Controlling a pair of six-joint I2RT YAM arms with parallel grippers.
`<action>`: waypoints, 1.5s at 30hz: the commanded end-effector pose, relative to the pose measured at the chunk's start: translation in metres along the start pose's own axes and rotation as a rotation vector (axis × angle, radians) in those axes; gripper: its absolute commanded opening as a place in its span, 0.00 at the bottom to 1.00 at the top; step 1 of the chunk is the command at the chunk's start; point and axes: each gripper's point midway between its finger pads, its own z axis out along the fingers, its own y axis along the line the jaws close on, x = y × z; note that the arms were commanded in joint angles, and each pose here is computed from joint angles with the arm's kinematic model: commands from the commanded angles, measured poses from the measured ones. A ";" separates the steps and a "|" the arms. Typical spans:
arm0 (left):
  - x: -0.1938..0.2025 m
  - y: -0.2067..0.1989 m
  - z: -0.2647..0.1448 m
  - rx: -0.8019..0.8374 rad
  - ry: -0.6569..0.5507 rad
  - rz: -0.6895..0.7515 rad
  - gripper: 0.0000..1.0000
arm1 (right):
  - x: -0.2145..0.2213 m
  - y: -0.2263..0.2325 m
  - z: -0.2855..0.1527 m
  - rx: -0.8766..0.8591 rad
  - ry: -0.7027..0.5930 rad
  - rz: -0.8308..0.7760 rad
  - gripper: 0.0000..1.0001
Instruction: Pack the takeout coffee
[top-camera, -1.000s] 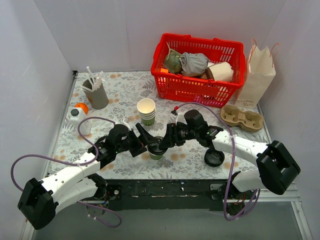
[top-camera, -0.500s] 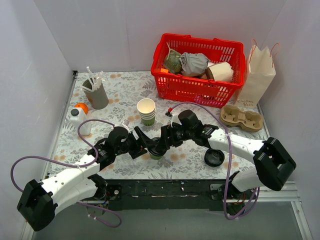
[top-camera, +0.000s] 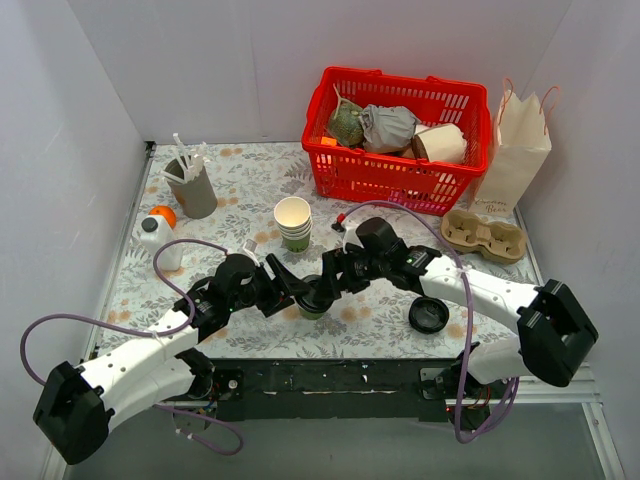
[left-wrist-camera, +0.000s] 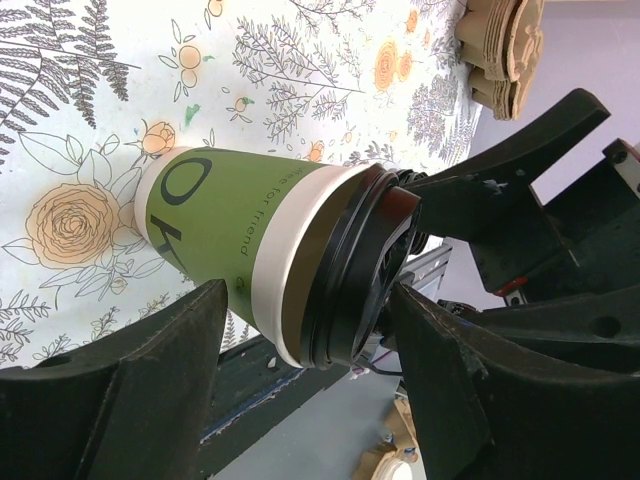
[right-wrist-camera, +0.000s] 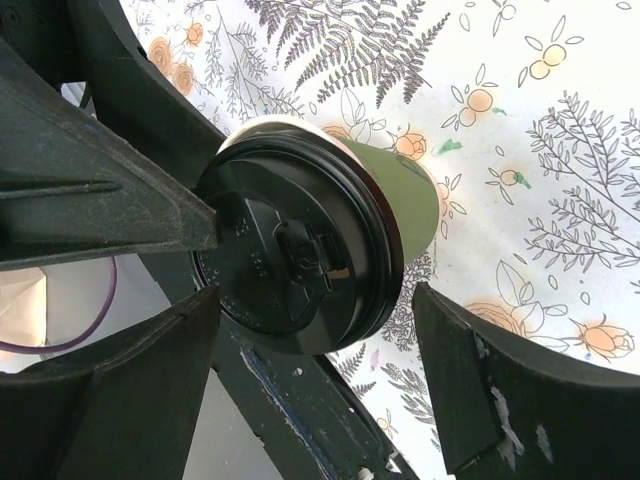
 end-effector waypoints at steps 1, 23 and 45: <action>-0.003 0.005 -0.003 -0.013 -0.026 -0.002 0.65 | -0.020 0.017 -0.018 -0.012 -0.068 -0.040 0.85; 0.005 0.005 -0.001 0.012 0.022 0.037 0.60 | -0.024 0.029 -0.012 -0.077 -0.057 -0.013 0.64; 0.005 -0.003 0.002 0.041 0.033 0.055 0.56 | -0.032 0.026 -0.013 0.008 -0.060 -0.044 0.55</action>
